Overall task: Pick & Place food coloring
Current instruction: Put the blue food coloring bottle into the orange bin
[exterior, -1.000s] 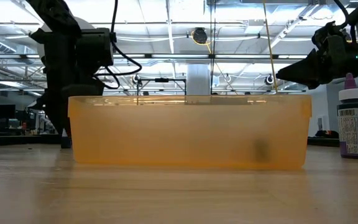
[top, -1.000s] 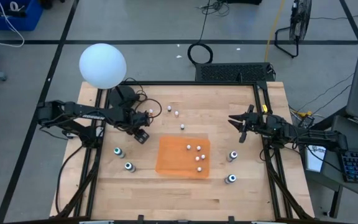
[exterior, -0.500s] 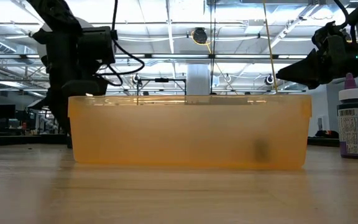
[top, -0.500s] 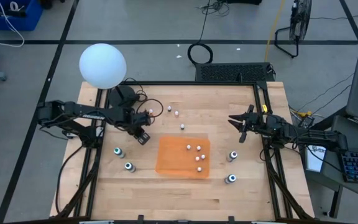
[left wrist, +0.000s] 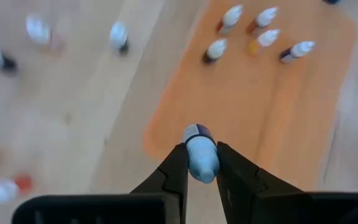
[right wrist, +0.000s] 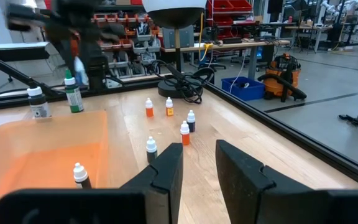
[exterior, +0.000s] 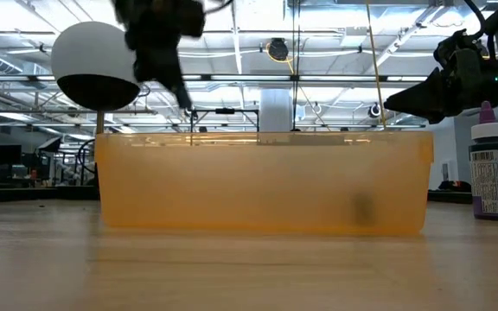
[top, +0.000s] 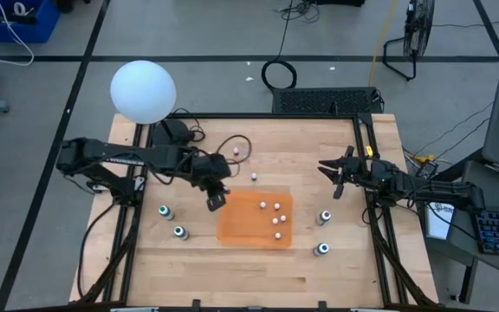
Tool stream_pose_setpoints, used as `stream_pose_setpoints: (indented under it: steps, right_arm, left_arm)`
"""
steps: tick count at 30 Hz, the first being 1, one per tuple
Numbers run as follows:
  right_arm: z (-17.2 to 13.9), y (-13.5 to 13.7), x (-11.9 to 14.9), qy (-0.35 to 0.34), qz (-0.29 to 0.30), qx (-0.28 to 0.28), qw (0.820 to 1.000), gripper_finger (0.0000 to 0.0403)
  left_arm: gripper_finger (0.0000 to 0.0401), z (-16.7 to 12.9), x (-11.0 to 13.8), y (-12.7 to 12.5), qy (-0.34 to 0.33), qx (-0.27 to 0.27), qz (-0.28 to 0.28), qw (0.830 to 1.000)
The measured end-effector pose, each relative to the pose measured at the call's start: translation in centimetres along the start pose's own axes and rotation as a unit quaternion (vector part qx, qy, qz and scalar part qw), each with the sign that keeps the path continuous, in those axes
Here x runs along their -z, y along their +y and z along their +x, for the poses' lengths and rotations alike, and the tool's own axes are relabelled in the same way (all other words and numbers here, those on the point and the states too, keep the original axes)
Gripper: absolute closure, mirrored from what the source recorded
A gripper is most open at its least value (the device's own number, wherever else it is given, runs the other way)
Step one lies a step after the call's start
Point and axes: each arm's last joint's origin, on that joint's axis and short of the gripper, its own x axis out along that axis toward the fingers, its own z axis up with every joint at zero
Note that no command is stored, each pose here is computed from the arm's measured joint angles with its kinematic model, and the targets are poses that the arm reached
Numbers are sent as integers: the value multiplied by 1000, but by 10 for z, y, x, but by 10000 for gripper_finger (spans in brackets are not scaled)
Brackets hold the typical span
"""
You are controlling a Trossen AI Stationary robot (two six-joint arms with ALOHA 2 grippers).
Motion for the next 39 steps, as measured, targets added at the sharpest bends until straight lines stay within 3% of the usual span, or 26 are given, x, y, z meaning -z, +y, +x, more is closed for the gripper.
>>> stream_pose_setpoints:
  steps: [3, 8, 15, 22, 31, 39]
  right_arm:
    - [0, 0, 0, 0, 0, 0, 1000, 318]
    - [0, 0, 0, 2, 0, 0, 1000, 316]
    - [0, 0, 1, 3, 0, 0, 1000, 317]
    - [0, 0, 1, 3, 0, 0, 1000, 318]
    - [0, 0, 1, 3, -1, 0, 1000, 318]
    - [0, 0, 1, 3, 0, 0, 1000, 316]
  left_arm:
    - [339, 2, -20, -20, -1, -23, 62, 998]
    - [339, 41, -42, -34, 64, -47, 134, 988]
    - [340, 104, -68, -35, 78, 0, 212, 974]
    - [335, 143, -63, -18, 159, -21, 197, 967]
    - [335, 160, -56, -9, 195, -31, 178, 964]
    - [279, 162, -51, -8, 206, -36, 152, 966]
